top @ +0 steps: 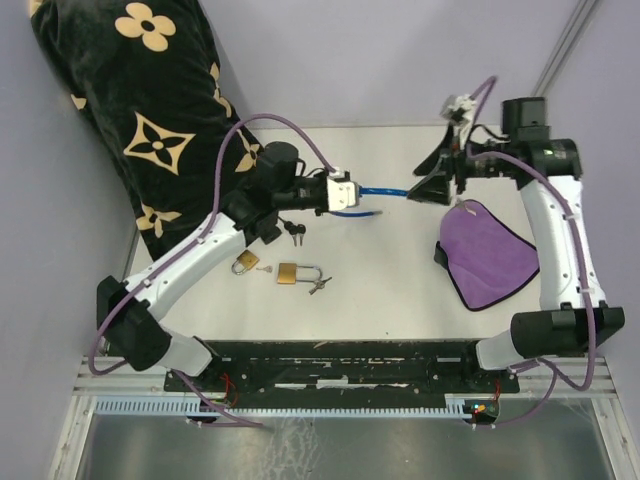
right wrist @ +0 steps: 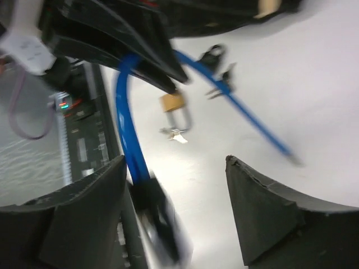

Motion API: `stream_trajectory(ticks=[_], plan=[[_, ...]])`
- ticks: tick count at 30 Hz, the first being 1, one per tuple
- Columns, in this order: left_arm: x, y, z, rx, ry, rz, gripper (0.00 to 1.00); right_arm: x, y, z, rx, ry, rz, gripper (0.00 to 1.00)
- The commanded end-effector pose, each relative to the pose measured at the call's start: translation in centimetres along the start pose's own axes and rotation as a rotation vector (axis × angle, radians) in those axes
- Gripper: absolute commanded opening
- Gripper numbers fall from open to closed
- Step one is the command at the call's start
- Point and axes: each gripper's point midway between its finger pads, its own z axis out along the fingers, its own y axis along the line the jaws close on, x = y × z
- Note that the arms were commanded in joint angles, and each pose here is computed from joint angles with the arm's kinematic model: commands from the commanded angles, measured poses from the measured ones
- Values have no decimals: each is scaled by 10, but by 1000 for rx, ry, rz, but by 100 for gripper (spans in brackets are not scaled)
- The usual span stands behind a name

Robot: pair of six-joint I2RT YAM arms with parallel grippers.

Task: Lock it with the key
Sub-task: Pick up the lock from the center of the board, then adjust the key in the lock.

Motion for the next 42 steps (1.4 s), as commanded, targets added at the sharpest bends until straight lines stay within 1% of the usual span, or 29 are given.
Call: stream_trajectory(ticks=[1,3,6,9,10,11,12,14,17,20,23,25,26,28,30,32,35,38,40,42], plan=[[-68,46,-51,-217,-238,-121,3,-63,8,-65,197,-186,-281,83],[-74,46,-61,-235,-290,-182,3,-66,15,-77,221,-189,-329,85],[-74,42,-69,-240,-313,-259,3,-85,29,-94,229,-226,-397,86],[-72,33,-71,-218,-329,-317,3,-103,38,-114,225,-286,-396,87],[-73,30,-74,-212,-339,-323,3,-107,35,-119,218,-311,-365,87],[-75,28,-76,-210,-351,-334,3,-112,31,-123,177,-341,-350,87],[-76,25,-77,-208,-359,-338,3,-114,30,-123,111,-358,-293,87],[-79,22,-80,-204,-369,-342,3,-117,23,-121,79,-369,-237,87],[-82,18,-83,-199,-380,-350,3,-111,39,-115,42,-353,-268,87],[-84,15,-83,-183,-389,-363,3,-108,57,-108,9,-345,-258,87],[-83,14,-83,-182,-389,-369,3,-108,55,-104,20,-347,-221,86],[-83,13,-83,-182,-394,-370,3,-109,45,-100,35,-355,-203,84],[-83,12,-83,-177,-396,-373,3,-107,43,-95,13,-356,-157,82],[-83,12,-82,-176,-398,-379,3,-106,49,-85,-40,-350,-130,75],[-83,12,-82,-175,-399,-385,3,-104,58,-77,-84,-337,-126,70],[-82,12,-82,-175,-399,-389,3,-103,64,-75,-98,-331,-126,66],[-83,12,-82,-175,-404,-390,3,-100,67,-73,-106,-327,-117,62],[-84,13,-82,-175,-410,-389,3,-98,66,-69,-115,-324,-92,44],[-85,13,-82,-172,-413,-390,3,-98,66,-69,-122,-323,-86,38],[-85,12,-81,-170,-413,-391,3,-98,68,-67,-133,-320,-78,35]])
